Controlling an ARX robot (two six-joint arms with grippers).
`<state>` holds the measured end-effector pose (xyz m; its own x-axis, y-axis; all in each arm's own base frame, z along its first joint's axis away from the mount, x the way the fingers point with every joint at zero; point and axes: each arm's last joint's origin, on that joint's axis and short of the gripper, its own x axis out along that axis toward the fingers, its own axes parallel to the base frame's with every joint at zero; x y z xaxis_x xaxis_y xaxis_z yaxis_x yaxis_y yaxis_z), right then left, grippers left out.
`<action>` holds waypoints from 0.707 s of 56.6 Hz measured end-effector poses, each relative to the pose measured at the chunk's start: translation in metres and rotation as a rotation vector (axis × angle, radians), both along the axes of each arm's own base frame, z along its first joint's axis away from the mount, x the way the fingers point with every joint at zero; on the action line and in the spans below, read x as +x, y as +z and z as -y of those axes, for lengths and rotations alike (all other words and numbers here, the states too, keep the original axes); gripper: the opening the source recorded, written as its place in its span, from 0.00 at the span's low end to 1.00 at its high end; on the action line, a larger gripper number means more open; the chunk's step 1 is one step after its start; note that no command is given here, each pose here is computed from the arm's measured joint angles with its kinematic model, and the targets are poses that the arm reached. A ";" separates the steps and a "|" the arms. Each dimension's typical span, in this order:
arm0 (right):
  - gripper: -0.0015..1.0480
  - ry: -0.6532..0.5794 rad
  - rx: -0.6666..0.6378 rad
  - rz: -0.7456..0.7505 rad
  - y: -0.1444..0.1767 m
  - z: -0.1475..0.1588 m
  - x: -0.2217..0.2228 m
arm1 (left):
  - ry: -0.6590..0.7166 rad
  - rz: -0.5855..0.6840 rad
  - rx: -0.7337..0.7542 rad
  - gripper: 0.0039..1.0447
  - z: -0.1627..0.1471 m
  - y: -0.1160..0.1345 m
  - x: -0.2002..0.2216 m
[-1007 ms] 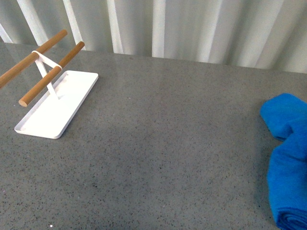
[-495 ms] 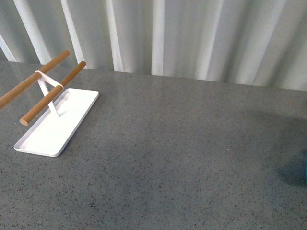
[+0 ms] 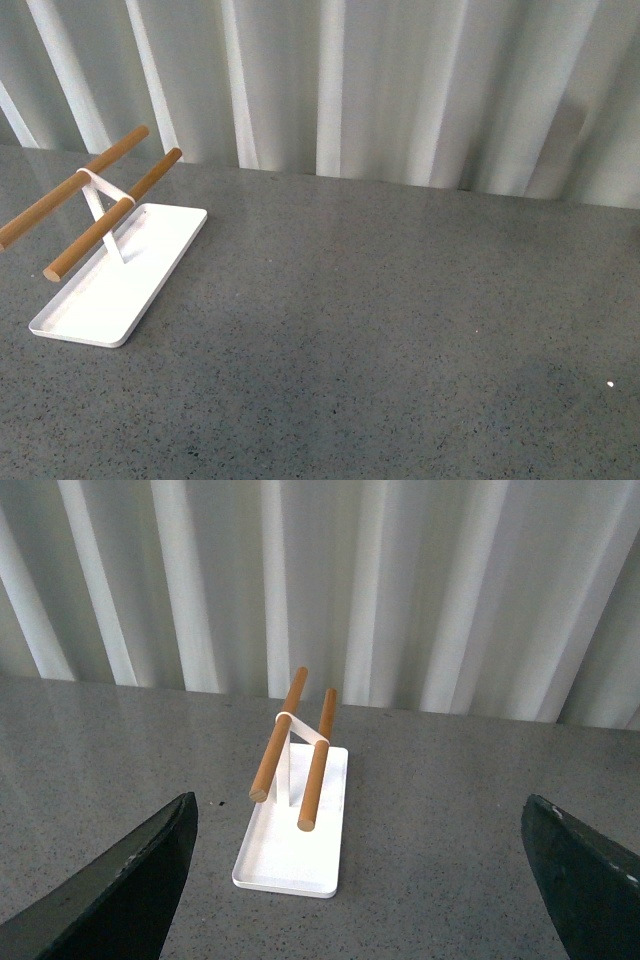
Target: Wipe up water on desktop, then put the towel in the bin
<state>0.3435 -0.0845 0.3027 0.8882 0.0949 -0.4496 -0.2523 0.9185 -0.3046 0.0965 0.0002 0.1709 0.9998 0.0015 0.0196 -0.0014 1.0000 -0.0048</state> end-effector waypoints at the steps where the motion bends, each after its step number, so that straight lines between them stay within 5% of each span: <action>1: 0.05 -0.007 0.000 0.003 0.002 0.003 0.000 | 0.000 0.000 0.000 0.94 0.000 0.000 0.000; 10: 0.05 -0.128 0.016 -0.006 0.012 0.051 -0.005 | 0.000 0.000 0.000 0.94 0.000 0.000 0.000; 22: 0.05 -0.322 0.084 -0.150 -0.031 0.124 -0.019 | 0.000 0.000 0.000 0.94 0.000 0.000 0.000; 40: 0.05 -0.452 0.156 -0.292 -0.086 0.171 -0.029 | 0.000 0.000 0.000 0.94 0.000 0.000 0.000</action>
